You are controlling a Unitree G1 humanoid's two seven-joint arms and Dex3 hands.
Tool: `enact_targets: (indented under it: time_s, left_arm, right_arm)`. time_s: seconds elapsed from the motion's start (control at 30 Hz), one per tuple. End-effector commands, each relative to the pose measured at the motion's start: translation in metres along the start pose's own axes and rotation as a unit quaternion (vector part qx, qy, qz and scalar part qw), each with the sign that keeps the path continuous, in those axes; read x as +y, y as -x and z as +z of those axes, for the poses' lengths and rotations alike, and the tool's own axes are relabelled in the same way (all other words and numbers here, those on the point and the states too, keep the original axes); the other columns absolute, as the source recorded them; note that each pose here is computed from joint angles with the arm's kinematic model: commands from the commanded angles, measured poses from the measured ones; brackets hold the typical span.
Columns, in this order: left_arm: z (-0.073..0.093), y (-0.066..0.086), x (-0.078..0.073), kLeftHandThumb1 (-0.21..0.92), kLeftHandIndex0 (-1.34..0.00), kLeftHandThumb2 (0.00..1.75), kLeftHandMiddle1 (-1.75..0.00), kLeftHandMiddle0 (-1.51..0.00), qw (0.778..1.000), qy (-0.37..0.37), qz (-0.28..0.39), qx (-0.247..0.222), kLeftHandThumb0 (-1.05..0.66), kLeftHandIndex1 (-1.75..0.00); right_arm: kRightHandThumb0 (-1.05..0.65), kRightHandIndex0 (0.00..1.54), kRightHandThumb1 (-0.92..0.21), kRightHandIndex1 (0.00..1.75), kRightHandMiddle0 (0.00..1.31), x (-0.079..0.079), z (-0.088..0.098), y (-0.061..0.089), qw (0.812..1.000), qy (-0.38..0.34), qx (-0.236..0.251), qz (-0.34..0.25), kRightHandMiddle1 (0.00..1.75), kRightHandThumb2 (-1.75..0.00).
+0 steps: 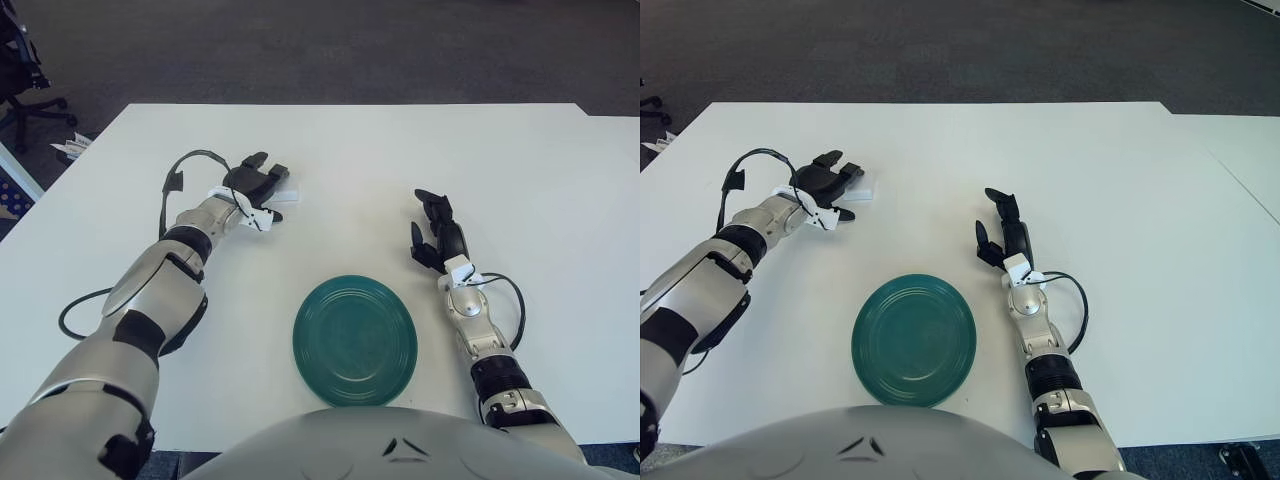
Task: Put the charger into the plate.
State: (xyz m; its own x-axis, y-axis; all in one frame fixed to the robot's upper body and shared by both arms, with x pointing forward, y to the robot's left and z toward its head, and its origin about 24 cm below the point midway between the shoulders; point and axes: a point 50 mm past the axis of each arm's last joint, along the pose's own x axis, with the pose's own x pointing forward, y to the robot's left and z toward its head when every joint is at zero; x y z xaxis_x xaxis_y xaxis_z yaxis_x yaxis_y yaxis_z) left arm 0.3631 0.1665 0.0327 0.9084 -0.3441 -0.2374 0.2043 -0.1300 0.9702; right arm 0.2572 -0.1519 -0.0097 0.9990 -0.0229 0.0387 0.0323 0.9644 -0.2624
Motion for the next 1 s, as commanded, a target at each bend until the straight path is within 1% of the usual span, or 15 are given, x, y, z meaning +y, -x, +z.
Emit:
enact_targets:
  time_s: [0.0, 0.17, 0.27, 0.6, 0.97]
  left_arm:
    - [0.001, -0.001, 0.001, 0.92, -0.07, 0.41, -0.05, -0.24, 1.000, 0.019, 0.006, 0.005, -1.05, -0.94]
    - [0.002, -0.002, 0.003, 0.92, -0.06, 0.44, -0.05, -0.25, 0.998, 0.053, 0.028, 0.013, -1.05, -0.93]
    - [0.004, -0.003, 0.005, 0.92, -0.06, 0.43, -0.04, -0.25, 0.996, 0.071, 0.041, 0.017, -1.05, -0.92]
    - [0.005, -0.004, 0.009, 0.92, -0.06, 0.43, -0.03, -0.25, 0.994, 0.083, 0.071, 0.024, -1.05, -0.90]
    - [0.007, -0.004, 0.016, 0.92, -0.07, 0.30, -0.05, -0.30, 0.986, 0.098, 0.134, 0.026, -1.05, -0.88]
  right_arm:
    - [-0.78, 0.35, -0.92, 0.01, 0.00, 0.004, -0.061, 0.057, 0.989, 0.011, 0.148, 0.015, 0.72, -0.82]
    - [-0.79, 0.34, -0.92, 0.00, 0.00, 0.003, -0.063, 0.057, 0.988, 0.009, 0.152, 0.014, 0.71, -0.83]
    - [-0.78, 0.34, -0.92, 0.00, 0.00, 0.004, -0.063, 0.058, 0.989, 0.008, 0.150, 0.012, 0.72, -0.83]
    - [-0.79, 0.35, -0.92, 0.01, 0.00, 0.004, -0.064, 0.060, 0.989, 0.009, 0.150, 0.014, 0.73, -0.83]
    - [-0.80, 0.37, -0.92, 0.01, 0.00, 0.004, -0.066, 0.060, 0.988, 0.003, 0.153, 0.012, 0.77, -0.83]
